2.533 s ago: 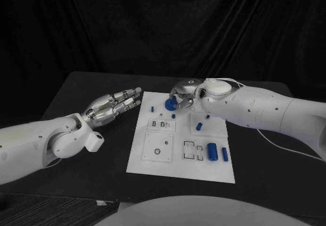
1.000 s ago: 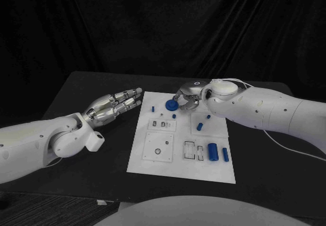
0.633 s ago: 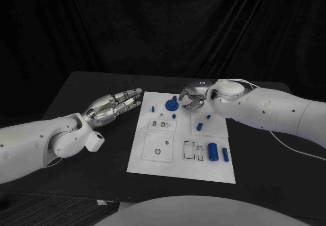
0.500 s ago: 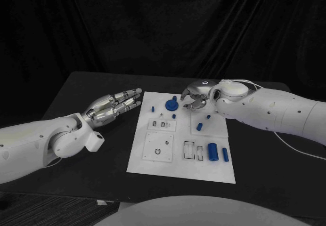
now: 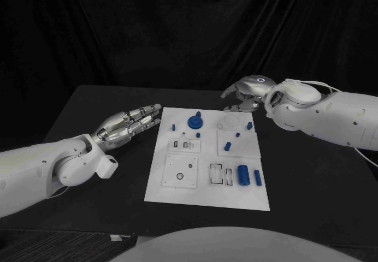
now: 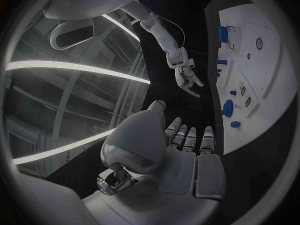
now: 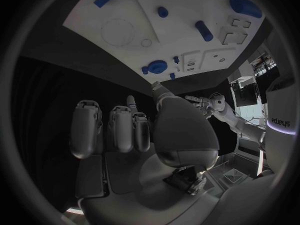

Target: Assemble the parts on the task board

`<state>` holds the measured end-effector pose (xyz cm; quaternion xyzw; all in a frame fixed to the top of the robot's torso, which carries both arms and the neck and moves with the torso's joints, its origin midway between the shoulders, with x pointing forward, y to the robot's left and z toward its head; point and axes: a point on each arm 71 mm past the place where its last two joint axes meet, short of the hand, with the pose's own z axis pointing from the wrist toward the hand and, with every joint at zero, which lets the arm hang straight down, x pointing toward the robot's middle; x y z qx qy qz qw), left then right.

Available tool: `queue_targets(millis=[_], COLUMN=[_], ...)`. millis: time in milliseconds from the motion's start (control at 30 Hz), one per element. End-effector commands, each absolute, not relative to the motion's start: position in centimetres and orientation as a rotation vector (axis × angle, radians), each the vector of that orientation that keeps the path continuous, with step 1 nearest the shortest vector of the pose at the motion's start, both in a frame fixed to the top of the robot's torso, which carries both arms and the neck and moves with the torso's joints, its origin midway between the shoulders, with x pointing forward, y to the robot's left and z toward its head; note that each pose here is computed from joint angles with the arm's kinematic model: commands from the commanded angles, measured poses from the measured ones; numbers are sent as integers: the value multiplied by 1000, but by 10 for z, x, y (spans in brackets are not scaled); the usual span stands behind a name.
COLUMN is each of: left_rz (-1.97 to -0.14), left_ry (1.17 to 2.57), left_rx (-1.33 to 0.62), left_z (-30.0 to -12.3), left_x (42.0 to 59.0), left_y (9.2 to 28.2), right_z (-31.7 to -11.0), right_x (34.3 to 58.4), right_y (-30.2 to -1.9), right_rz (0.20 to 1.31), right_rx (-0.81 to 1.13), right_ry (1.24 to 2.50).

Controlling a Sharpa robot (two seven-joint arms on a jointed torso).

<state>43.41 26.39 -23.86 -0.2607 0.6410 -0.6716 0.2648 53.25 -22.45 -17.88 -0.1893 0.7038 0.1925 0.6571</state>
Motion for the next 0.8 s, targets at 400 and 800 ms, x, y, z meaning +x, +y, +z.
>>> queue_targets(millis=[400,800], left_rz=[-1857,-1860], left_ry=[1732,1742], left_rx=[-712,-717], left_z=[-247,-250], left_x=[430,429], left_y=[258,257], right_z=[-193,-217], right_x=[509,501], right_y=[-279,-310], right_rz=[395,377], right_rx=[-271,-244], right_ry=[1486,1505])
